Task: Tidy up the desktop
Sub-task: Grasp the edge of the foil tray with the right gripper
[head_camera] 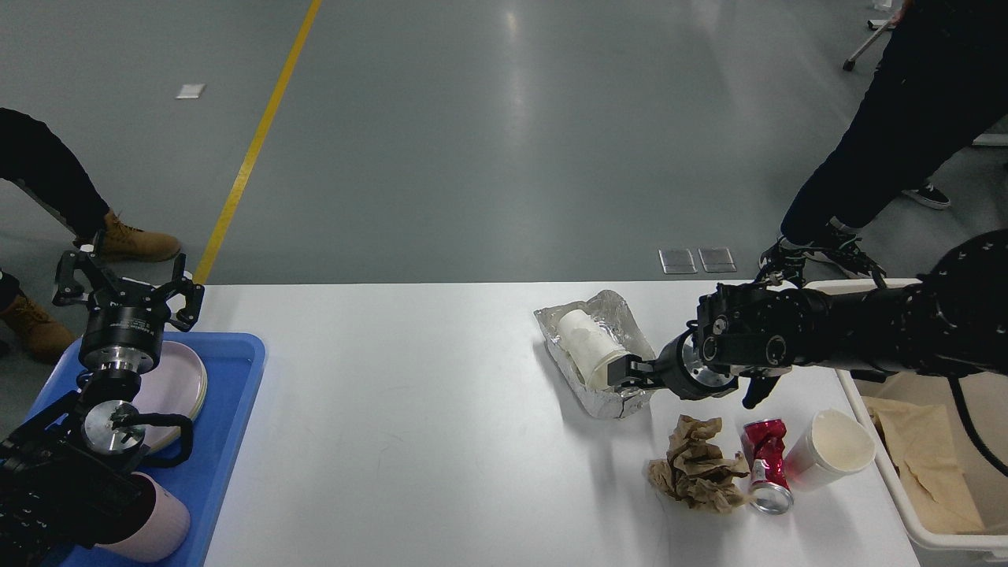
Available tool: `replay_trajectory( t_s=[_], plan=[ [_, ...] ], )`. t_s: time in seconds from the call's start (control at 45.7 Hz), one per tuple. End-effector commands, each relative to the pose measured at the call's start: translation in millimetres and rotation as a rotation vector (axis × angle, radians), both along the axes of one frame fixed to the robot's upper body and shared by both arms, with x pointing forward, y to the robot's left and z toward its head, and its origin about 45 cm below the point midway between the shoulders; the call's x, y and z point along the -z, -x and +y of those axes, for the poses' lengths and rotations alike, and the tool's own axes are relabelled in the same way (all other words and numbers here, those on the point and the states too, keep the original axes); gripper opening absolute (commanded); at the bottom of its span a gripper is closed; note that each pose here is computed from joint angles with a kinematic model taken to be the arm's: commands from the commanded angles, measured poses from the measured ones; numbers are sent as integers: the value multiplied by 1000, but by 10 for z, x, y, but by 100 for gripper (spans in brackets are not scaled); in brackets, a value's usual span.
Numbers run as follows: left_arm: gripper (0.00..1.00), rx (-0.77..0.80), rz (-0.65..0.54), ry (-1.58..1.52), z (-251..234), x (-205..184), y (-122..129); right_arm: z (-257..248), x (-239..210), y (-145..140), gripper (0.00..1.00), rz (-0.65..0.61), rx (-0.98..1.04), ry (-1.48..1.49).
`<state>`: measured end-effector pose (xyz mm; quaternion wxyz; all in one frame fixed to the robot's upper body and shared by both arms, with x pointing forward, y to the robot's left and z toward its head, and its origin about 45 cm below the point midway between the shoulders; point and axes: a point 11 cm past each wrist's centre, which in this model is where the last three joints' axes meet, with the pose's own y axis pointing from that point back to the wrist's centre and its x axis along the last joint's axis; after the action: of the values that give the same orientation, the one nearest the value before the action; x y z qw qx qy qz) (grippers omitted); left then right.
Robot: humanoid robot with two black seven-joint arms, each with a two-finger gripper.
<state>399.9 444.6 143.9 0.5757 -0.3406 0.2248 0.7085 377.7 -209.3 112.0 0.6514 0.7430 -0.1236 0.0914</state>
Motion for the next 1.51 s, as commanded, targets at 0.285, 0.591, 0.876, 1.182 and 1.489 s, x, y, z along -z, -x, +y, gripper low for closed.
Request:
replay_trajectory(
  t_s=[0.285,0.591,0.876,1.182,1.489],
  plan=[
    [96,0,0,0,1,0,1,21,56,-102,100,-64,4,11],
    [96,0,0,0,1,0,1,59,125,-62,83,-56,9,4],
    [96,0,0,0,1,0,1,68,214,13,50,-35,2,10],
    [96,0,0,0,1,0,1,54,208,11,52,-32,7,5],
    [96,0,0,0,1,0,1,71,213,93,0,49,-11,9]
  ],
)
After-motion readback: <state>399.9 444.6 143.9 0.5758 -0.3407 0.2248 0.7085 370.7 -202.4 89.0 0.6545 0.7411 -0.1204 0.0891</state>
